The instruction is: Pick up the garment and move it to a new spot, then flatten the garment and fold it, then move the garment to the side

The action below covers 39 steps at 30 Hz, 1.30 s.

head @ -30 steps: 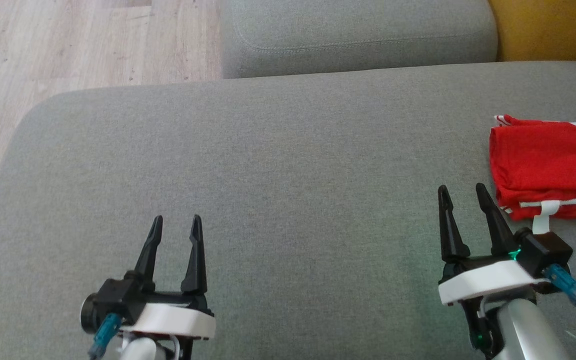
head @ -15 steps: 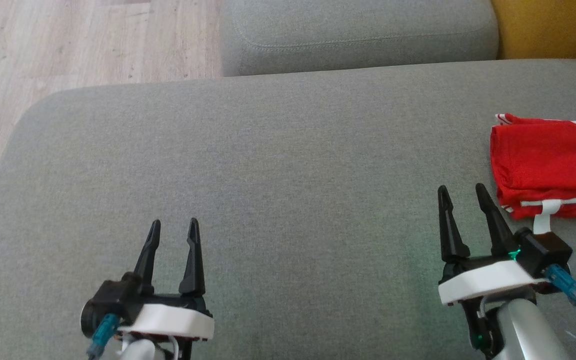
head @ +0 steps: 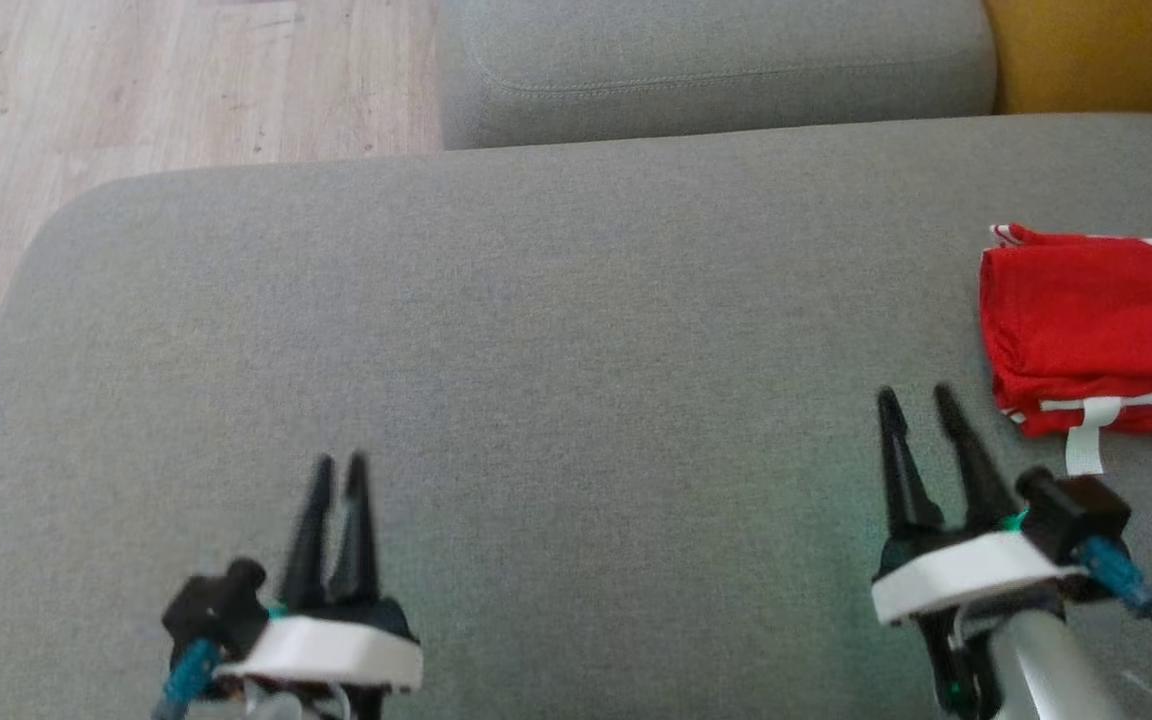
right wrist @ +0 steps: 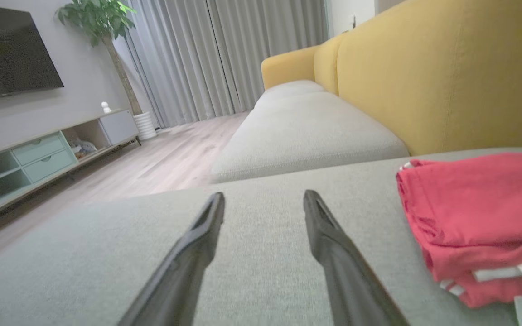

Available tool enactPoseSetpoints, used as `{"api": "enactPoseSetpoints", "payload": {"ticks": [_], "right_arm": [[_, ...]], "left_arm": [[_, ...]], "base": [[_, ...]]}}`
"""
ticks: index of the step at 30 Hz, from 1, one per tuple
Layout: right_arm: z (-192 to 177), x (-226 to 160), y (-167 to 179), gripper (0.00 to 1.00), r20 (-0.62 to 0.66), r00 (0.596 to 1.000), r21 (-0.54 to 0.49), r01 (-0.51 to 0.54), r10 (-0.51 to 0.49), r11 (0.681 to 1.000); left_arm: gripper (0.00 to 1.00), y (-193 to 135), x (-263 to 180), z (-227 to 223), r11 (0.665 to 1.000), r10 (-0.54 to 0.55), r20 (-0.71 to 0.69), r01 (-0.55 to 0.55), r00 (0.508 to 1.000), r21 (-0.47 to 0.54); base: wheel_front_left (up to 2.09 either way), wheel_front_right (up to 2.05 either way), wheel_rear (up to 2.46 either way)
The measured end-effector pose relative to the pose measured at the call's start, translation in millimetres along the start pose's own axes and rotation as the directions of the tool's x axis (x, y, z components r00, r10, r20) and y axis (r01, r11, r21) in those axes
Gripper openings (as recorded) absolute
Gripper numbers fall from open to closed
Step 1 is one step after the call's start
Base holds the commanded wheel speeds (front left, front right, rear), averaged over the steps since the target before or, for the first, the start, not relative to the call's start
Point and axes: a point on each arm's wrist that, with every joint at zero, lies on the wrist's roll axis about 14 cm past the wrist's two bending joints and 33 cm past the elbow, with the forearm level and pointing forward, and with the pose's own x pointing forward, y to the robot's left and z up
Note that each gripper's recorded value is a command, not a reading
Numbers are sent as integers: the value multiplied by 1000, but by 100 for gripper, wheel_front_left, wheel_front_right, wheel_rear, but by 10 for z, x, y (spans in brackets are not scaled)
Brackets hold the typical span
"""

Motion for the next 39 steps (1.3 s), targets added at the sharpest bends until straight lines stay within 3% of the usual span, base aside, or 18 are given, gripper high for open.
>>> {"api": "enactPoseSetpoints", "payload": {"ticks": [6, 22, 39], "right_arm": [[-371, -217, -79, 0, -114, 993, 38, 42, -37, 998], [-335, -200, -164, 0, -117, 990, 207, 106, -84, 973], [-300, -200, -272, 0, -120, 984, 382, 168, -132, 909]], "left_arm": [[0, 140, -205, -344, 998, 53, -109, -57, 993, -26], [0, 255, -191, -310, 978, 101, -121, -120, 988, -168], [0, 361, -191, -277, 931, 137, -135, -174, 981, -320]], "base": [[0, 0, 0], [0, 0, 0], [0, 0, 0]]}}
